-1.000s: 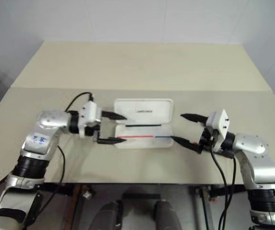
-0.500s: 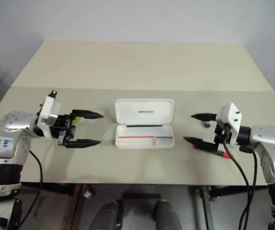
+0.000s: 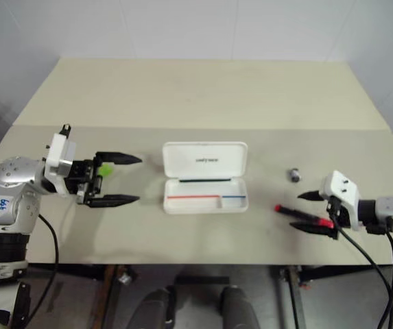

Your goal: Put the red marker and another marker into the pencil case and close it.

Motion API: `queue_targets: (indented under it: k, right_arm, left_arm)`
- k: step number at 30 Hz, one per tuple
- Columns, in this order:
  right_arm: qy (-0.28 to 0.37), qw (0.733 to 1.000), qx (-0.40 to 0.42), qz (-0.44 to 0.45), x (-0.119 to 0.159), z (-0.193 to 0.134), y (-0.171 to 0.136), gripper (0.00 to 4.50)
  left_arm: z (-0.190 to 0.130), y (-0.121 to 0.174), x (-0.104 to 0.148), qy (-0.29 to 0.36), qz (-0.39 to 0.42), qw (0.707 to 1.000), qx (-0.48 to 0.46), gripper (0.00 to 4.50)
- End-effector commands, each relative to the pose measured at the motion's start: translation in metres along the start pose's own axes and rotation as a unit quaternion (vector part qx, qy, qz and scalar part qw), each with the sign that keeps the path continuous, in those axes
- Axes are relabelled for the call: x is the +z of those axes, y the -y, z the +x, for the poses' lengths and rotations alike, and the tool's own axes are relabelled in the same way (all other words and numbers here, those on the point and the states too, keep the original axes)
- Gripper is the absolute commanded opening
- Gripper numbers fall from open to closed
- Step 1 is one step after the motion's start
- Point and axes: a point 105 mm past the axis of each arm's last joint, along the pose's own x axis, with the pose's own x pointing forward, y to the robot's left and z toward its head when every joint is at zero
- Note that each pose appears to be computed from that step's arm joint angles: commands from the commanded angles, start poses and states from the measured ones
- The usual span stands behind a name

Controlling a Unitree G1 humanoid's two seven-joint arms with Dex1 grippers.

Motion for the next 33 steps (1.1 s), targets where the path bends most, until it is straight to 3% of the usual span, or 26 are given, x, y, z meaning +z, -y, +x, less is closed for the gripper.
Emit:
queue_targets:
  k: [1,3,14,15,21,23,28,33]
  right_arm:
    - [-0.012,1.0,0.006,-0.005,-0.005,-0.005,0.002,4.5]
    - [-0.022,1.0,0.003,0.005,-0.012,-0.006,0.005,4.5]
    - [-0.029,1.0,-0.005,0.008,-0.025,-0.004,0.012,0.74]
    - [-0.028,1.0,-0.007,0.006,-0.025,-0.003,0.012,0.58]
    - [-0.02,1.0,-0.007,-0.021,-0.019,-0.001,0.012,0.58]
    - [-0.005,0.999,-0.001,-0.054,-0.004,0.001,0.012,0.58]
    - [0.054,0.989,0.023,-0.133,0.054,0.013,0.007,0.58]
    - [0.16,0.969,0.08,-0.172,0.125,0.038,-0.017,0.58]
  left_arm:
    - [-0.001,0.002,0.015,0.017,0.029,0.999,-0.003,4.47]
    - [-0.003,0.004,0.015,0.017,0.029,0.999,-0.003,4.47]
    - [-0.005,0.015,0.016,0.012,0.02,0.999,-0.029,4.5]
    - [-0.005,0.014,0.016,0.012,0.02,0.999,-0.028,4.5]
    - [-0.003,0.013,0.015,0.013,0.023,0.999,-0.026,4.5]
    - [-0.004,0.011,0.014,0.01,0.025,0.999,-0.025,4.5]
    - [-0.01,0.008,0.011,-0.002,0.032,0.999,-0.017,4.5]
    - [-0.017,0.006,0.006,-0.016,0.034,0.999,-0.009,4.5]
